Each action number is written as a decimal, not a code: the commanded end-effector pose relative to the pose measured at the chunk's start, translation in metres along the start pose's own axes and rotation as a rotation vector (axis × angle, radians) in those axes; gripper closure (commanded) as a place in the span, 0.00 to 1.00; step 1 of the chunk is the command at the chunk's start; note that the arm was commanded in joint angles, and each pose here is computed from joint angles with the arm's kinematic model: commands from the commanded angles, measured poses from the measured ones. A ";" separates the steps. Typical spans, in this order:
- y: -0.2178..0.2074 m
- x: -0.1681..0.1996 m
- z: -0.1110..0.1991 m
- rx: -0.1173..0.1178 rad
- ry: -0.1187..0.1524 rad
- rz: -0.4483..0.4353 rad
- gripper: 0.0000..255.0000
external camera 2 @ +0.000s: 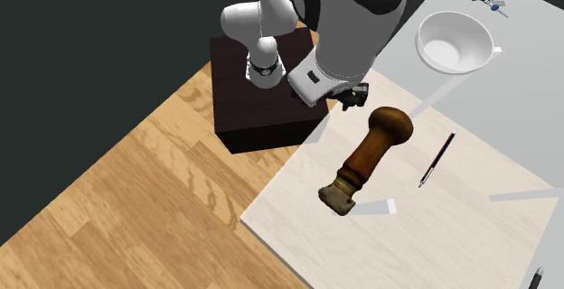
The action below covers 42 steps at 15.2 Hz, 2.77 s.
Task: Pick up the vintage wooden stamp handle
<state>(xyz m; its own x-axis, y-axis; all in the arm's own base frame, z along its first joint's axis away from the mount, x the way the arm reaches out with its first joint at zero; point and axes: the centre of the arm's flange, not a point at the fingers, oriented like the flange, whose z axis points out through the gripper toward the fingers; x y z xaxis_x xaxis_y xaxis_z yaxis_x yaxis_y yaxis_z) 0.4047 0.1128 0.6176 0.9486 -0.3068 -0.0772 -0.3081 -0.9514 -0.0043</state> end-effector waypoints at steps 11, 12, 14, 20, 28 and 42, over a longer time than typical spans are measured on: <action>-0.112 0.114 -0.018 -0.005 -0.088 0.385 0.00; -0.112 0.114 -0.013 -0.005 -0.088 0.385 0.00; -0.112 0.115 -0.002 -0.005 -0.088 0.385 0.00; -0.112 0.117 0.022 -0.005 -0.088 0.385 0.00; -0.112 0.117 0.021 -0.005 -0.088 0.385 1.00; -0.112 0.112 -0.042 -0.005 -0.088 0.385 1.00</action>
<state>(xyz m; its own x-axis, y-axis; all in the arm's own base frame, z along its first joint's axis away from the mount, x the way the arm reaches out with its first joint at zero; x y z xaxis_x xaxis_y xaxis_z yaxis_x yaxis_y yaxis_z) 0.5488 0.1851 0.6447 0.7539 -0.6376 -0.1583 -0.6393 -0.7675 0.0469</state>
